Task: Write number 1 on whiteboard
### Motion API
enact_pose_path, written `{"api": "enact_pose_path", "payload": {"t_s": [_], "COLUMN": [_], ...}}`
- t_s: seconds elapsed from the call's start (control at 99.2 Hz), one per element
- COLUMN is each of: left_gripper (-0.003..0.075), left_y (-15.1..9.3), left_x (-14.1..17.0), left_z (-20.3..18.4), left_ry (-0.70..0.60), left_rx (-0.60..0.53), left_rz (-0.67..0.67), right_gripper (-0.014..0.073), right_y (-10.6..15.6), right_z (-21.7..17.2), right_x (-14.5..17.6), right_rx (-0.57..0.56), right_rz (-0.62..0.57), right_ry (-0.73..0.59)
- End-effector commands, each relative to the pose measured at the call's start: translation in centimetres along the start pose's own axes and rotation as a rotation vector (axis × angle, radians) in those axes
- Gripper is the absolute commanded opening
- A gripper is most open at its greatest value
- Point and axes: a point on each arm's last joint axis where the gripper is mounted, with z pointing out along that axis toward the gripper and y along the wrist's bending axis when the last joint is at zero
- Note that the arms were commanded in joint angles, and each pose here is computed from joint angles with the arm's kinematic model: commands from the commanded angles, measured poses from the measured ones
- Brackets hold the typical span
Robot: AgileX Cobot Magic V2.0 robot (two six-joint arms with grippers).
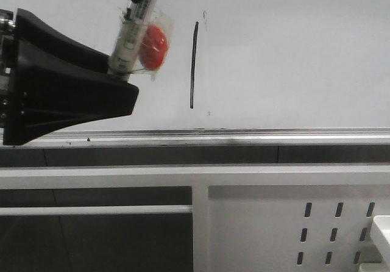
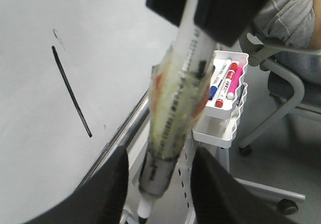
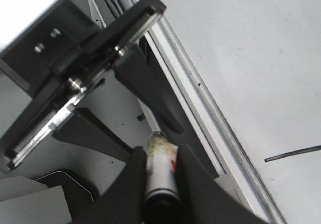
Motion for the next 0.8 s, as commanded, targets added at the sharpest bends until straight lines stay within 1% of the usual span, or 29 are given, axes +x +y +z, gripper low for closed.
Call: {"api": "enact_pose_path", "payload": {"t_s": [0.0, 0.03, 0.111, 0.212, 0.252, 0.474, 0.554, 0.605, 0.625, 0.645, 0.665, 0.695, 0.716, 0.746, 0.756, 0.786], "left_gripper": [0.0216, 0.0203, 0.0130, 0.0009, -0.0020, -0.0020, -0.0020, -0.0020, -0.0020, -0.0020, -0.0020, -0.0020, -0.0020, -0.0020, -0.0020, -0.0020], "left_y": [0.15, 0.15, 0.17, 0.18, 0.18, 0.18, 0.18, 0.18, 0.18, 0.15, 0.15, 0.10, 0.09, 0.08, 0.11, 0.04], "left_x": [-1.77, -1.81, -1.83, -1.81, -1.81, -1.81, -1.81, -1.81, -1.81, -1.76, -1.76, -1.61, -1.50, -1.33, -1.29, -1.00], "left_z": [0.15, 0.15, 0.14, 0.15, 0.15, 0.15, 0.15, 0.15, 0.15, 0.13, 0.13, 0.10, 0.06, 0.01, -0.01, -0.10], "left_ry": [-0.124, -0.128, -0.130, -0.128, -0.128, -0.128, -0.128, -0.128, -0.128, -0.126, -0.126, -0.124, -0.123, -0.122, -0.124, -0.122], "left_rx": [0.014, 0.014, 0.012, 0.011, 0.011, 0.011, 0.011, 0.012, 0.012, 0.012, 0.012, 0.009, 0.005, -0.004, -0.010, -0.020], "left_rz": [-0.016, -0.017, -0.020, -0.020, -0.020, -0.020, -0.023, -0.028, -0.028, -0.029, -0.029, -0.038, -0.048, -0.066, -0.075, -0.100], "right_gripper": [-0.0071, -0.0071, -0.0071, -0.0071, -0.0071, -0.0070, -0.0057, -0.0005, 0.0032, 0.0078, 0.0152, 0.0213, 0.0295, 0.0353, 0.0389, 0.0458], "right_y": [-0.28, -0.28, -0.28, -0.28, -0.28, -0.27, -0.27, -0.26, -0.25, -0.25, -0.24, -0.24, -0.24, -0.24, -0.24, -0.23], "right_z": [-1.40, -1.40, -1.40, -1.40, -1.40, -1.39, -1.39, -1.39, -1.38, -1.43, -1.42, -1.43, -1.52, -1.60, -1.67, -1.89], "right_x": [-1.72, -1.72, -1.72, -1.72, -1.72, -1.70, -1.69, -1.65, -1.61, -1.65, -1.62, -1.61, -1.63, -1.64, -1.65, -1.68], "right_rx": [0.027, 0.027, 0.027, 0.027, 0.027, 0.026, 0.026, 0.025, 0.023, 0.023, 0.022, 0.021, 0.022, 0.022, 0.023, 0.024], "right_rz": [-0.009, -0.009, -0.009, -0.009, -0.009, -0.009, -0.009, -0.009, -0.009, -0.009, -0.009, -0.009, -0.009, -0.010, -0.010, -0.010], "right_ry": [-0.119, -0.119, -0.119, -0.119, -0.119, -0.116, -0.116, -0.111, -0.107, -0.105, -0.102, -0.100, -0.103, -0.105, -0.107, -0.113]}}
